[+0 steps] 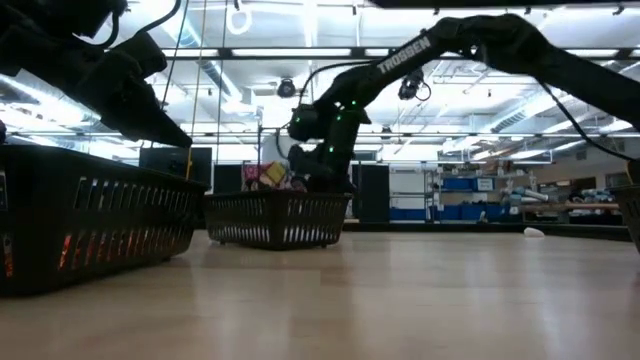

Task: Sort Halloween decoration
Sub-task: Put the white ghost toy into the middle black basket

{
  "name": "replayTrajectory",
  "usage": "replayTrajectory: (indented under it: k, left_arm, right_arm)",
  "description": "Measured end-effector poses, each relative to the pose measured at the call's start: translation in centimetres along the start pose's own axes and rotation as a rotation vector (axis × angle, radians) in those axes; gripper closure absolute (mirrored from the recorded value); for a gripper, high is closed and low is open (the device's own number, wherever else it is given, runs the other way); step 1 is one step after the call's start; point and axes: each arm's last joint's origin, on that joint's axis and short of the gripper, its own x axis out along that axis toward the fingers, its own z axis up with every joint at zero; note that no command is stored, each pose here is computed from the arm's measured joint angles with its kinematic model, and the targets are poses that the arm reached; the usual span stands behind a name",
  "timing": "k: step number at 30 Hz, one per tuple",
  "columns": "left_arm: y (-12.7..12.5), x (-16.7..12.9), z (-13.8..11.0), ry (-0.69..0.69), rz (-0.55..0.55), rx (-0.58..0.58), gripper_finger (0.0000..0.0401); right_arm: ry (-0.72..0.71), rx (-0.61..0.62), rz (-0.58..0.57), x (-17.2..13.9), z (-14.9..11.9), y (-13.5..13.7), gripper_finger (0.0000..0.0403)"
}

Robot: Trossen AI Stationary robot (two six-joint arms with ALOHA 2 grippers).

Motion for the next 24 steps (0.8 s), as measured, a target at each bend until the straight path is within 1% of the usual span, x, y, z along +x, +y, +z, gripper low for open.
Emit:
replayTrajectory:
  k: [5, 7, 9, 12, 16, 17, 18, 21, 24]
  left_arm:
    - [0.0, 0.0, 0.0, -0.001, 0.0, -0.001, 0.0325]
    - [0.0, 0.0, 0.0, -0.002, 0.0, -0.001, 0.0325]
    - [0.0, 0.0, 0.0, -0.002, -0.001, 0.0, 0.0325]
    - [0.0, 0.0, 0.0, -0.002, 0.0, 0.003, 0.0325]
    - [0.0, 0.0, 0.0, -0.002, 0.0, 0.014, 0.0325]
    - [0.0, 0.0, 0.0, -0.002, 0.0, 0.022, 0.0325]
    - [0.0, 0.0, 0.0, 0.002, 0.0, 0.024, 0.0325]
    - [0.0, 0.0, -0.2, 0.018, 0.004, 0.016, 0.0325]
    - [0.1, 0.0, -0.4, 0.036, 0.007, 0.016, 0.0325]
  right_arm:
    - [-0.008, 0.024, 0.015, -1.2, 0.4, 0.2, 0.0158]
    - [0.032, 0.038, 0.004, -1.1, 0.0, 0.1, 0.016]
    - [0.038, 0.038, -0.019, -1.1, 0.0, 0.1, 0.0162]
    - [0.043, 0.049, -0.02, -1.2, 0.1, 1.0, 0.0166]
    - [0.018, -0.001, -0.025, -2.1, 0.7, 2.5, 0.0169]
    - [0.03, -0.017, -0.025, -2.2, 0.6, 2.6, 0.0169]
    - [0.057, -0.033, -0.03, -2.4, 0.5, 2.8, 0.017]
    - [0.175, -0.06, -0.099, -3.6, -0.5, 3.1, 0.0174]
    - [0.328, -0.037, -0.131, -5.0, -2.0, 3.0, 0.0181]
